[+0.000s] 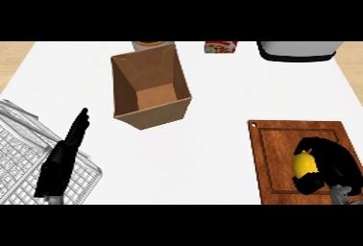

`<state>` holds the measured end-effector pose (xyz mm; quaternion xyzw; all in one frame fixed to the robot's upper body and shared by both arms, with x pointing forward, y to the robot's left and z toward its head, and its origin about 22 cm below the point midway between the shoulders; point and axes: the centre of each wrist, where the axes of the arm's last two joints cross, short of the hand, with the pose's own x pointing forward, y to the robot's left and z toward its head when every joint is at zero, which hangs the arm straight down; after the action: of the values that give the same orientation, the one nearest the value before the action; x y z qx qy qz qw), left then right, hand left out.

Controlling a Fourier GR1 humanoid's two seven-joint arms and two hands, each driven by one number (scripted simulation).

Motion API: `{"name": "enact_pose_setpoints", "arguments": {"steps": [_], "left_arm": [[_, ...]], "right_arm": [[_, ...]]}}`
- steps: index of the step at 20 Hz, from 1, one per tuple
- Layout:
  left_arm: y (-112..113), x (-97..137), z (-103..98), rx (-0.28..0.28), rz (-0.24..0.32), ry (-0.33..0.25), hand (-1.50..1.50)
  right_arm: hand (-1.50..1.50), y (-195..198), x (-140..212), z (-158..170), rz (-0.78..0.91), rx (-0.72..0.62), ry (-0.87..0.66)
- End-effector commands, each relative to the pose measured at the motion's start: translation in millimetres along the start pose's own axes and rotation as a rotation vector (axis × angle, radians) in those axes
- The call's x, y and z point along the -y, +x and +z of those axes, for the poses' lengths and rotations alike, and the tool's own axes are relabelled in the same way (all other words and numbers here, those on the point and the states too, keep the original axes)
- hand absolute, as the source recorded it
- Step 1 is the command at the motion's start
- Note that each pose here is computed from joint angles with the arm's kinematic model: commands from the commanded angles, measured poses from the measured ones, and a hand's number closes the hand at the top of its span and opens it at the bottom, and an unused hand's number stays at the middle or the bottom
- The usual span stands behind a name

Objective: Pick the lemon from the cutting board and place it in the cardboard box

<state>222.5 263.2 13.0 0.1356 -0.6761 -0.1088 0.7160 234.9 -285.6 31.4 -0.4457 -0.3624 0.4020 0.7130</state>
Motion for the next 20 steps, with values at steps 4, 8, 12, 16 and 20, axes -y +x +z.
{"name": "enact_pose_setpoints", "arguments": {"steps": [4, 8, 12, 16, 20], "left_arm": [[-10.8, -8.2, -15.7, -0.058, -0.03, 0.072, 0.0], [-10.7, -23.5, -6.6, -0.067, -0.025, 0.082, 0.0], [-6.1, -17.8, -11.3, -0.055, -0.029, 0.083, 0.0], [-16.6, -14.1, -15.8, -0.063, -0.037, 0.083, 0.0], [-6.8, -18.0, -4.2, -0.053, -0.028, 0.075, 0.0]], "right_arm": [[1.5, 20.8, -10.1, 15.8, 0.0, -0.005, -0.14], [1.5, 101.4, -36.7, 71.6, -0.03, -0.052, -0.182], [1.5, 120.9, -27.0, 99.0, 0.034, -0.065, -0.289], [1.5, 142.9, -7.5, 113.7, -0.044, -0.033, -0.331], [1.5, 152.4, 16.8, 145.3, -0.26, 0.198, -0.44]]}}
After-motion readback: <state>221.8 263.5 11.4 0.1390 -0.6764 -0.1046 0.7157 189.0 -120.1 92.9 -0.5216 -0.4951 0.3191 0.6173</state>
